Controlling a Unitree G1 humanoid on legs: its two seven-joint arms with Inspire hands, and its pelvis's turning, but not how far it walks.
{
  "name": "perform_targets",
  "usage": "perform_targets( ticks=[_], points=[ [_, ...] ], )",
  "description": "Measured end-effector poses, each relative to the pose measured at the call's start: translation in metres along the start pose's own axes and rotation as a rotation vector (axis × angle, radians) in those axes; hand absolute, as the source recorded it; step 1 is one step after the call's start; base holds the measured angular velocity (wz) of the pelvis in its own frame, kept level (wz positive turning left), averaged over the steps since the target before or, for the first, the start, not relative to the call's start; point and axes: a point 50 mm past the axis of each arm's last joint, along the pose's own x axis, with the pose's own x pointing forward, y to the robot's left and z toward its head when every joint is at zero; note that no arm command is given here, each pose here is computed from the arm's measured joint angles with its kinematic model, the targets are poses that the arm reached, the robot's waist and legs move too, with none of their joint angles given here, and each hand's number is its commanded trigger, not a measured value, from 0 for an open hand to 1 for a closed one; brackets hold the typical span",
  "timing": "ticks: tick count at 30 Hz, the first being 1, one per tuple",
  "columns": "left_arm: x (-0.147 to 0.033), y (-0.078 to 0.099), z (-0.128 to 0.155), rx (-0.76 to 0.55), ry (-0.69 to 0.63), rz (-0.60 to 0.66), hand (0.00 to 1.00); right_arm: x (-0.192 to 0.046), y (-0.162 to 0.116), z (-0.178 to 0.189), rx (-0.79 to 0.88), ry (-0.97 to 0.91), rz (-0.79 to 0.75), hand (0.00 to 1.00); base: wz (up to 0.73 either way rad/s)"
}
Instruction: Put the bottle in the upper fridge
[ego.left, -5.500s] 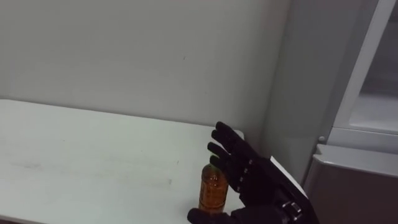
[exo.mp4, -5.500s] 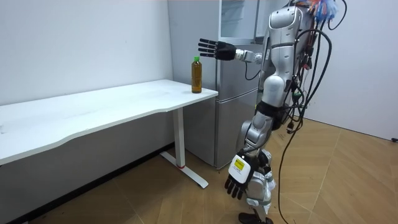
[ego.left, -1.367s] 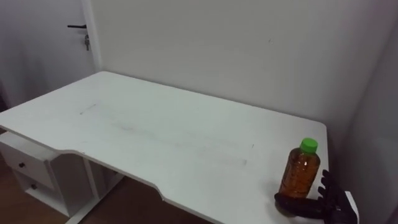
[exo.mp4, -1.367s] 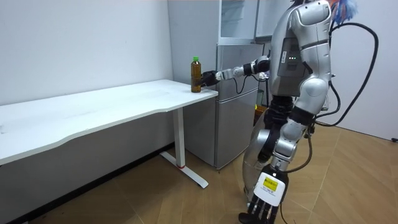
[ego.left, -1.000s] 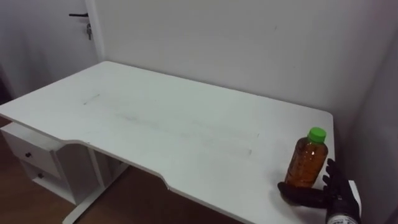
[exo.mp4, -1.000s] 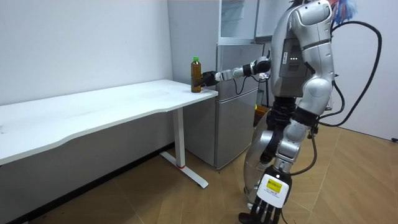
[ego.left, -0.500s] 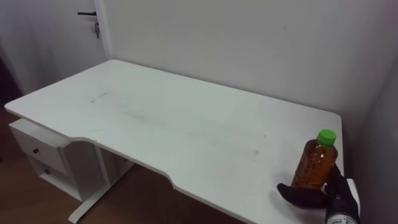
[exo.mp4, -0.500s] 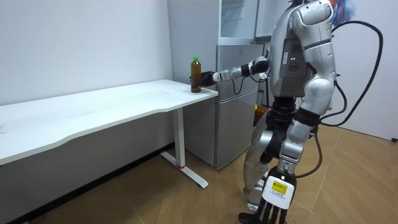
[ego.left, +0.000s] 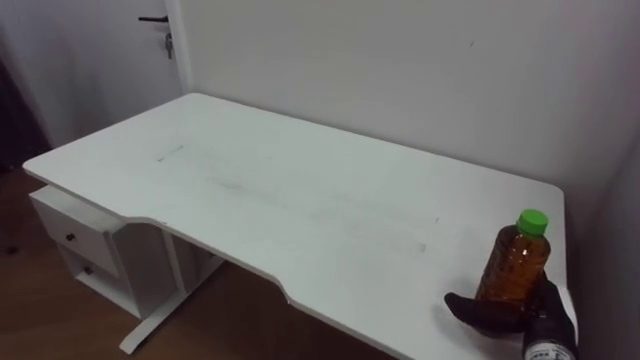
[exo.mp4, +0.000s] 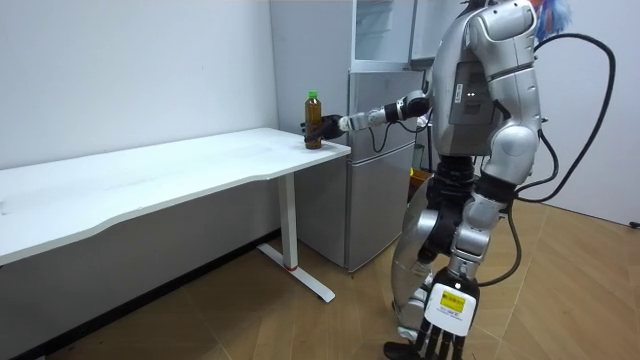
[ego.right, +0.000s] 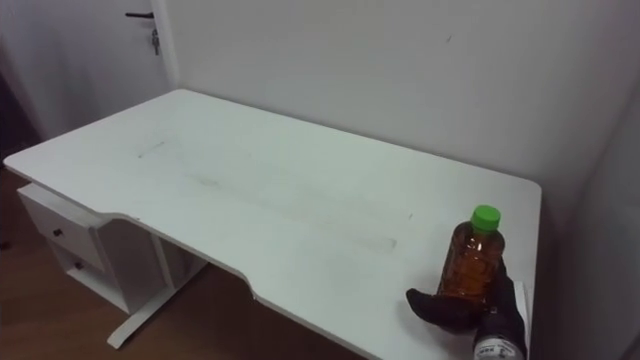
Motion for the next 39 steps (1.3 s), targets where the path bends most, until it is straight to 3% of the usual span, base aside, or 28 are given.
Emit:
perform_targets(
  ticks=[1, 2, 3, 24, 39],
  points=[
    [0.0, -0.001, 0.0, 0.005, 0.0, -0.003, 0.0, 0.0, 0.0, 0.0, 0.004, 0.002, 0.0, 0.0, 0.0],
    [0.0, -0.001, 0.0, 0.006, 0.0, -0.003, 0.0, 0.0, 0.0, 0.0, 0.008, 0.003, 0.0, 0.45, 0.0],
    [0.0, -0.001, 0.0, 0.008, 0.0, -0.004, 0.0, 0.0, 0.0, 0.0, 0.021, 0.008, -0.001, 1.0, 0.0],
    [-0.001, -0.001, -0.001, 0.014, -0.004, 0.0, 0.0, 0.002, -0.002, -0.002, 0.312, 0.121, 0.015, 1.0, 0.0],
    [-0.001, 0.003, -0.004, -0.035, 0.016, 0.038, 0.0, 0.001, 0.005, 0.01, 0.35, 0.114, 0.058, 1.0, -0.01]
  ],
)
